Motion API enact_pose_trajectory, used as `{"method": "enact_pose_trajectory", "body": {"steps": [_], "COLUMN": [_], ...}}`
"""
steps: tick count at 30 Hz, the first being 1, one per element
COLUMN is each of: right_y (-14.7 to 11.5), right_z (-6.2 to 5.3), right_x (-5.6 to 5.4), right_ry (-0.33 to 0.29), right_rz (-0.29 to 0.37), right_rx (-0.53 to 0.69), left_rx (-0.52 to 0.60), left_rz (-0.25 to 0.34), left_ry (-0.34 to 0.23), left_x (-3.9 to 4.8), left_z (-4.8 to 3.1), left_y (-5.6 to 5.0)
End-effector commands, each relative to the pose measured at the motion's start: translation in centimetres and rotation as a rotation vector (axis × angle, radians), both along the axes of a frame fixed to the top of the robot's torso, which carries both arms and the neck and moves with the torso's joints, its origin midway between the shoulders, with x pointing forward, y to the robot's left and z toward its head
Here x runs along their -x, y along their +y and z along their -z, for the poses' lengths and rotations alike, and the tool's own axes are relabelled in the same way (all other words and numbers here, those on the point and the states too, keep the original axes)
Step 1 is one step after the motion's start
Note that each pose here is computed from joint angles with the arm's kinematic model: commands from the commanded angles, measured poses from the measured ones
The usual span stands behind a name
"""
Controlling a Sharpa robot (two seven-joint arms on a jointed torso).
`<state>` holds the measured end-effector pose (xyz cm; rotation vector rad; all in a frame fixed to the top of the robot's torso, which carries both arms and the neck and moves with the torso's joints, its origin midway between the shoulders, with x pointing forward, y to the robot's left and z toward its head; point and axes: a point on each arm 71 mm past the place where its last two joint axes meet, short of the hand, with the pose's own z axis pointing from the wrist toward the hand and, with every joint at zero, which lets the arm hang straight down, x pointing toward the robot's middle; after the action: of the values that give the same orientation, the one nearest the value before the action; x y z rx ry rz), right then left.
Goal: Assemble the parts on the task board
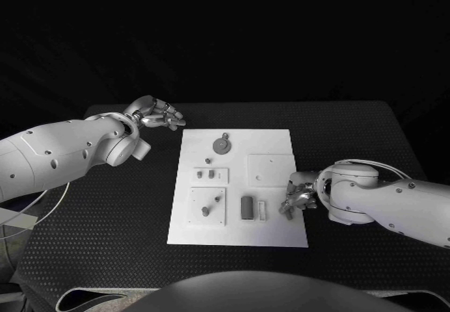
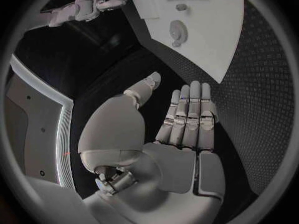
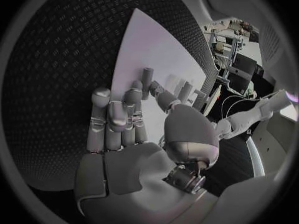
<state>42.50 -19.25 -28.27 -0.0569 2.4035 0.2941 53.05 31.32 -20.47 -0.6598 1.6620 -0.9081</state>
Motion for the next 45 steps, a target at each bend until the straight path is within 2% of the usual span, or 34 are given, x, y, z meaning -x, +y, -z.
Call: {"method": "enact_pose_trajectory", "body": {"steps": [1,5,10,16,26,36,45], "right_y": [-0.5,-0.3,-0.2,0.4,1.3,2.5,2.8], "right_z": [1.2,0.7,0.0,-0.5,-0.7,-0.4,-0.3], "right_x": [0.9,1.0,0.9,1.0,1.0,0.7,1.0], "right_ry": [0.136,0.159,0.140,0.144,0.116,0.147,0.168], "right_rz": [0.123,0.152,0.178,0.234,0.242,0.248,0.224], "right_rx": [-0.079,-0.124,-0.160,-0.226,-0.251,-0.263,-0.256], "left_rx": [0.009,0.008,0.007,0.007,0.007,0.007,0.006], "left_rz": [0.012,0.013,0.014,0.015,0.015,0.016,0.015], "left_ry": [0.006,0.010,0.010,0.011,0.012,0.011,0.012], "left_x": [0.02,0.03,0.03,0.04,0.05,0.05,0.05], "left_z": [-0.04,-0.01,0.00,0.00,-0.03,-0.06,-0.06], "left_y": [-0.2,-0.2,-0.2,-0.3,-0.2,-0.3,-0.2]}}
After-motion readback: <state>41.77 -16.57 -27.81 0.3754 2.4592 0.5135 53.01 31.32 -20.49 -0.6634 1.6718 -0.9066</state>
